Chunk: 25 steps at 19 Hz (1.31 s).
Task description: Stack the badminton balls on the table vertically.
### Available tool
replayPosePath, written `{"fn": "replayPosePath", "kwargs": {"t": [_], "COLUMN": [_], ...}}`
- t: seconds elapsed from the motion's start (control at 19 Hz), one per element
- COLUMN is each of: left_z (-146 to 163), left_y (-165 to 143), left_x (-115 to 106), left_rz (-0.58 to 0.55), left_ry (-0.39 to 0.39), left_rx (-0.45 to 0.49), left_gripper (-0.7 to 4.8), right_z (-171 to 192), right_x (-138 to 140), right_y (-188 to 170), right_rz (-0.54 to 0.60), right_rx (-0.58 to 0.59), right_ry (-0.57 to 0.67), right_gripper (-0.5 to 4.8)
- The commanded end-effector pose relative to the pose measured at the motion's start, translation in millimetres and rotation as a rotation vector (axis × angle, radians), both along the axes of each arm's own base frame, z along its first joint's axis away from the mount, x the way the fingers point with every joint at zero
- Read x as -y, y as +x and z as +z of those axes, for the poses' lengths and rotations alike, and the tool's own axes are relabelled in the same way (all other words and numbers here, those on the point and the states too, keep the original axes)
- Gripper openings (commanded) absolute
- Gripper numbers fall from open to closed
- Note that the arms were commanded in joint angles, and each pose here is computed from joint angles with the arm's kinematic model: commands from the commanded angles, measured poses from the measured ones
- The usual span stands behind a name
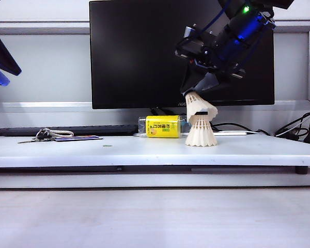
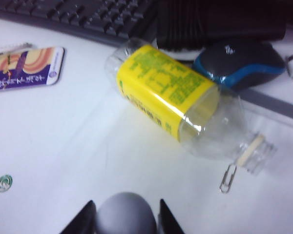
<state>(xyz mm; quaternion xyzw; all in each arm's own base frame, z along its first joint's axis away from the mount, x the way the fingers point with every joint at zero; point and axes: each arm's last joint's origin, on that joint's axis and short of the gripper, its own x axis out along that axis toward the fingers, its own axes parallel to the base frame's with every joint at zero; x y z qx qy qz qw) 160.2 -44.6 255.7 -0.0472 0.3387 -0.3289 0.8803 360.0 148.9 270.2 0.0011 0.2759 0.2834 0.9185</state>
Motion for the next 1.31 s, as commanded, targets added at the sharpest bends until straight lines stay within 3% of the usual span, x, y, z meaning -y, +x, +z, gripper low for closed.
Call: {"fn": "replayPosePath", "kwargs": {"t": [0.05,0.47,0.58,0.89,1.31], "left_z": [1.5,1.6,1.6,1.6,1.7], "left_y": [0.5,0.5,0.5,0.5,0.3], "left_x": [0.2,0.2,0.2,0.2,0.6], "left_rz": [-0.005,-0.005,-0.005,-0.005,-0.016], "left_ry": [-0.006,-0.007,-0.007,-0.007,-0.016], "left_rx": [0.015,0.015,0.015,0.015,0.013], "left_gripper": [1.57,1.57,1.57,1.57,1.57], "right_z": [4.2,3.7,3.5,2.2,0.9], "right_x": [-0.4,-0.3,-0.4,-0.7,-0.4], "right_y": [0.2,-0.3,-0.5,-1.7,-2.4], "right_rz": [0.002,0.006,0.009,0.032,0.043], "right_rx": [0.024,0.016,0.013,-0.008,-0.01], "right_ry": [0.007,0.006,0.007,0.012,-0.008], "right_gripper": [1.65,1.73,2.11,2.43,2.44]}}
